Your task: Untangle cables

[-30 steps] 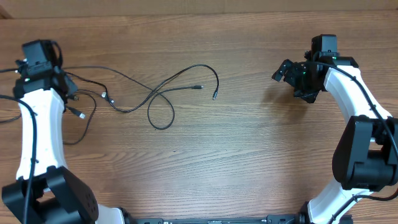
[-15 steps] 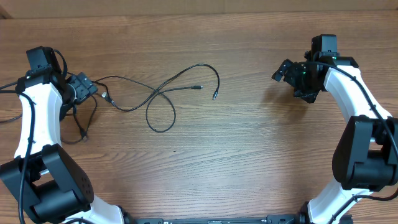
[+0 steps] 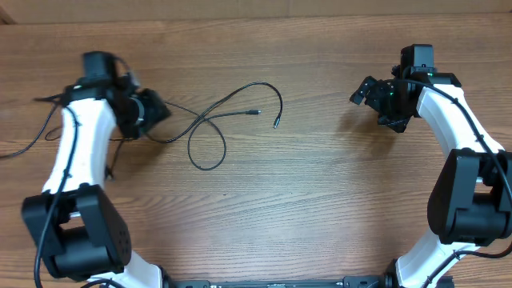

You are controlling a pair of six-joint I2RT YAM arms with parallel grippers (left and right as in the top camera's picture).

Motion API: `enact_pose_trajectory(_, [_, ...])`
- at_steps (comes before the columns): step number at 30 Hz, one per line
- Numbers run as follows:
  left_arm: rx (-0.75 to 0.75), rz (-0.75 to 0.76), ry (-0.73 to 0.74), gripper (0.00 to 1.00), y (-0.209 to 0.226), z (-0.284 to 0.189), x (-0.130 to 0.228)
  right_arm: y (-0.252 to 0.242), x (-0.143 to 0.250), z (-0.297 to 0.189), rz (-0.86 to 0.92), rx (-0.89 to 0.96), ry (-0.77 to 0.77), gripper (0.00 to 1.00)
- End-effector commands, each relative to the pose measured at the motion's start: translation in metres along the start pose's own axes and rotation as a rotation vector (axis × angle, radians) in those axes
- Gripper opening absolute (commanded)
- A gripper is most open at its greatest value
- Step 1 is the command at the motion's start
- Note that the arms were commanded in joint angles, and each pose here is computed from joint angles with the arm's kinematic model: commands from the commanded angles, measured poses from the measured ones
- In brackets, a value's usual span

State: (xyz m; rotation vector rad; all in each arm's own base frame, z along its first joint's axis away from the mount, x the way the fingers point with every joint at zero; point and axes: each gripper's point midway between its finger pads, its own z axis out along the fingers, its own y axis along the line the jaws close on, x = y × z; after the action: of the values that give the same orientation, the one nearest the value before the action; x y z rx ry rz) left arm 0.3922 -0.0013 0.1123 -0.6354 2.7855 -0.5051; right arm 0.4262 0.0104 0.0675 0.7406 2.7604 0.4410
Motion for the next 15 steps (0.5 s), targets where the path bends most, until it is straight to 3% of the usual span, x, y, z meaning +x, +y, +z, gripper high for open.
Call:
enact_pose_trajectory(1, [-0.054, 0.115, 0.029, 0.50, -0.021, 0.011, 0.020, 0.007, -0.008, -0.012, -0.010, -0.016, -0.038, 1.00])
enact_pose_trajectory(9, [-0.133, 0.233, 0.057, 0.47, -0.049, 0.054, 0.070, 0.007, -0.008, -0.012, -0.010, -0.016, -0.038, 1.00])
enact_pose_trajectory(15, [-0.205, 0.259, -0.012, 0.45, -0.048, 0.092, 0.095, 0.007, -0.008, -0.012, -0.010, -0.016, -0.038, 1.00])
